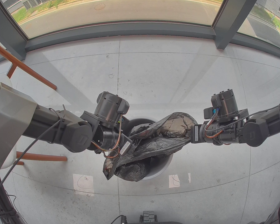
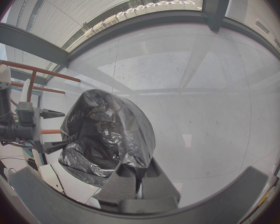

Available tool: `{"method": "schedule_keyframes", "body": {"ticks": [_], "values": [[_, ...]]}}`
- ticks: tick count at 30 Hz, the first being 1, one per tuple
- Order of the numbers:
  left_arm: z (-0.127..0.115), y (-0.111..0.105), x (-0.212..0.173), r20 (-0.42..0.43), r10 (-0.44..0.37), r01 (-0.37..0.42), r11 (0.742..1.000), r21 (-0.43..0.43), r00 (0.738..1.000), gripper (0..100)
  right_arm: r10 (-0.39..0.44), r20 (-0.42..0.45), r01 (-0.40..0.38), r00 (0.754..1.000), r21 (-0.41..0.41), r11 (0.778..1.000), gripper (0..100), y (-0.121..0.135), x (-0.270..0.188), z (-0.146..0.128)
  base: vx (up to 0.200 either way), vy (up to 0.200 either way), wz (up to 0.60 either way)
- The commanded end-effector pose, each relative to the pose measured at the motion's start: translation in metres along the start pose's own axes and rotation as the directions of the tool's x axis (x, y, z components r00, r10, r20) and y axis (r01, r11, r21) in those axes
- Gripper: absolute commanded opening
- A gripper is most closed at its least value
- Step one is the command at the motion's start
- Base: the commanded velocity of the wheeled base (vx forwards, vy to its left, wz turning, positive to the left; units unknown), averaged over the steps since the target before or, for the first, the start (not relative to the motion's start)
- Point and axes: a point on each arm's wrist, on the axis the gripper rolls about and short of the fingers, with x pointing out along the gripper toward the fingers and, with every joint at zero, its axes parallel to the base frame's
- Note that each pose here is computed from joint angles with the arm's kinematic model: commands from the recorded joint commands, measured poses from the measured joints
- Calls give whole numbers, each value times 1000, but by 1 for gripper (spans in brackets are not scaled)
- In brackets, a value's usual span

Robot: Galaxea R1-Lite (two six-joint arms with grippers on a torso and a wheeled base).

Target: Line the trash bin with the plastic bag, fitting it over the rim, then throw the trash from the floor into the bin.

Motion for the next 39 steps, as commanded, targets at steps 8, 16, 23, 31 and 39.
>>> {"method": "schedule_keyframes", "body": {"ticks": [8,16,23,31,39], "values": [[-5,-7,26,-19,-6,6,1000,4,1000,0,-1,3,1,1000,2,1000,0,-1,2,-1,0,0,0],[-7,-8,26,-24,-8,9,1000,6,1000,0,0,12,0,1000,5,1000,0,-1,0,2,0,0,0],[10,4,1,57,9,-7,999,-32,998,0,-18,14,17,1000,25,1000,0,-17,-15,1,0,0,0],[22,16,-38,109,-4,14,996,-89,994,0,77,-83,-79,994,-24,997,0,-41,-40,-28,0,0,0],[10,-15,-56,24,-76,77,993,-87,997,0,131,-189,-142,973,-44,989,0,-43,-37,-55,0,0,0]]}}
